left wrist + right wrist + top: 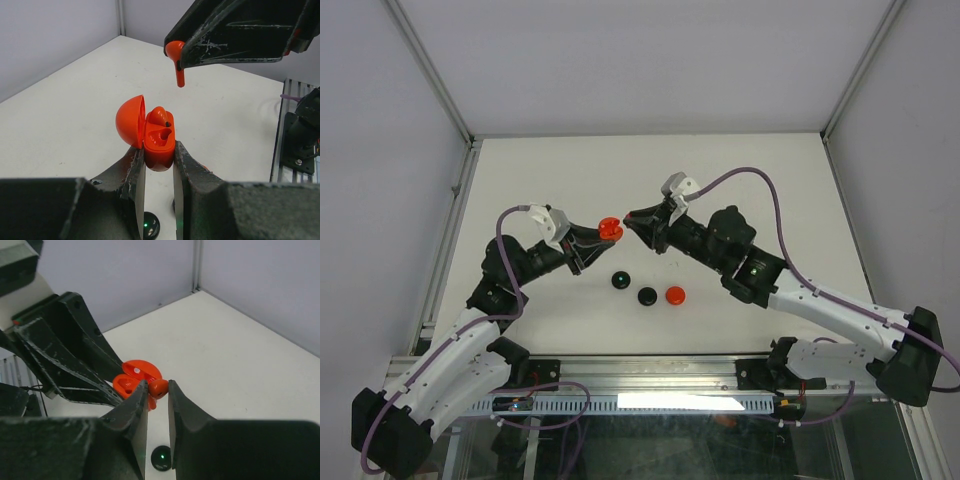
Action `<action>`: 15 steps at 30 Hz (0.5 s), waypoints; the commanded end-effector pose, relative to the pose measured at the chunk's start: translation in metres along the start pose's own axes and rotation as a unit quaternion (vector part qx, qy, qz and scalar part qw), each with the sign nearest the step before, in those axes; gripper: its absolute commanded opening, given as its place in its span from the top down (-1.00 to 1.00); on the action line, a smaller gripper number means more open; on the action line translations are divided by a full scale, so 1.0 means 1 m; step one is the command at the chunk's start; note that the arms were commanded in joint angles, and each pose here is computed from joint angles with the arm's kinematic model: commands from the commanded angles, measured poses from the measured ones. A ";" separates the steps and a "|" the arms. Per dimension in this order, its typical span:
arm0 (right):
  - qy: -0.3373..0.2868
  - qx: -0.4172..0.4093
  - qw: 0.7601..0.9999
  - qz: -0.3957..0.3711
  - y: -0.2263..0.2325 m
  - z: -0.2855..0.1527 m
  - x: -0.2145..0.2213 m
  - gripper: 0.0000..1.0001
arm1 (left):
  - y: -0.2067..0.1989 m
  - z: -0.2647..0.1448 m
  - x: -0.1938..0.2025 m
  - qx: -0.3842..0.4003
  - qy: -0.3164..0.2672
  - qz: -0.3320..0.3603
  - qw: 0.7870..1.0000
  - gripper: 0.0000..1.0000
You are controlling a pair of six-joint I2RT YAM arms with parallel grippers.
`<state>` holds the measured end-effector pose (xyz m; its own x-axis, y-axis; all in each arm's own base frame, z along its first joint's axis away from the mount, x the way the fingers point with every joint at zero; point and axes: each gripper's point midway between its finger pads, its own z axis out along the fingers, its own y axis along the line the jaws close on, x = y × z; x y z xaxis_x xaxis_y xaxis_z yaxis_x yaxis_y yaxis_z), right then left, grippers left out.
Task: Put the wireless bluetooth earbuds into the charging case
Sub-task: Place the earbud in the charging case.
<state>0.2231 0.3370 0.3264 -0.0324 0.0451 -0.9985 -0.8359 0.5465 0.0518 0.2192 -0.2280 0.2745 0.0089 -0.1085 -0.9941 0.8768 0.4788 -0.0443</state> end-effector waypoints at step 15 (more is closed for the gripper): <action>-0.099 -0.036 0.994 -0.041 0.043 0.023 -0.030 0.67 | -0.010 -0.004 -0.030 0.017 -0.053 0.017 0.998 1.00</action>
<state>0.1964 0.3790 0.3374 0.0664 0.1120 -0.9915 -0.8924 0.4513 -0.0088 0.2150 -0.2269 0.2853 0.0287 -0.1405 -0.9897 0.8796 0.4740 -0.0418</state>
